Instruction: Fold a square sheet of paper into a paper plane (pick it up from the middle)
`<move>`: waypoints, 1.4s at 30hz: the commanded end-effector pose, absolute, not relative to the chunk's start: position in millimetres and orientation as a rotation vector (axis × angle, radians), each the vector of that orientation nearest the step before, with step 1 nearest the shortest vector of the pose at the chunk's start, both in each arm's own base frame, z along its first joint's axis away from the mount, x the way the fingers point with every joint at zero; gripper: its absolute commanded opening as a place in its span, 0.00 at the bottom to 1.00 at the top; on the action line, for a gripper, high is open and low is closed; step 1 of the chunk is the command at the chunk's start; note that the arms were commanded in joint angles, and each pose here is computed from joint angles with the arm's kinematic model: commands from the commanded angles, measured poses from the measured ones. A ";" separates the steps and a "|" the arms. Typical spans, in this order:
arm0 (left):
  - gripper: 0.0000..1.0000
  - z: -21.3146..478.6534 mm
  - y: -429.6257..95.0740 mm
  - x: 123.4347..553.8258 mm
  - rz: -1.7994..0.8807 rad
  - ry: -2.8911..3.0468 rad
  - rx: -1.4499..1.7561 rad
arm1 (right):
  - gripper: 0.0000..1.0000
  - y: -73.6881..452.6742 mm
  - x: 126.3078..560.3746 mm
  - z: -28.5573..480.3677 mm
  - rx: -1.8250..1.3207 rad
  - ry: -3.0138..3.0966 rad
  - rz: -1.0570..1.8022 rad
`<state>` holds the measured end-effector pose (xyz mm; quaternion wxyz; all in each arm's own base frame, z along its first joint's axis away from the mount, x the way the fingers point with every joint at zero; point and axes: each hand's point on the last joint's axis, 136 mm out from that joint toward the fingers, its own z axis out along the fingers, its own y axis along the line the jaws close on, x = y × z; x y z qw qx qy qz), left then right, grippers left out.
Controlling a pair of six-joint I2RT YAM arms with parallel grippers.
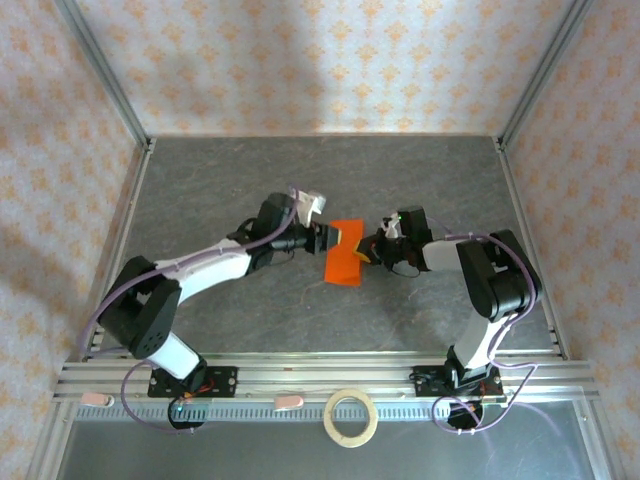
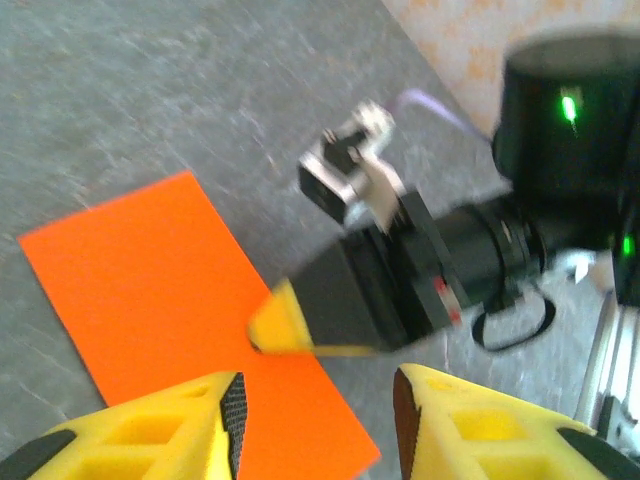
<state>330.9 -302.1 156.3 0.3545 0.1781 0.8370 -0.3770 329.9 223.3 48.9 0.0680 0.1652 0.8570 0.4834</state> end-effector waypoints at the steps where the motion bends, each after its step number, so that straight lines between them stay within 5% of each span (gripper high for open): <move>1: 0.47 156.9 -306.2 316.3 -0.783 2.062 0.607 | 0.03 222.3 338.9 58.6 0.521 2.517 1.462; 10: 0.60 125.8 -348.7 269.4 -0.355 1.993 0.980 | 0.06 224.1 337.0 59.6 0.516 2.524 1.481; 24: 0.79 103.5 -350.9 285.8 0.116 1.922 1.043 | 0.06 224.9 336.9 59.3 0.510 2.532 1.483; 42: 0.75 73.2 -343.2 307.5 0.404 1.900 1.110 | 0.06 225.2 337.0 61.2 0.507 2.527 1.489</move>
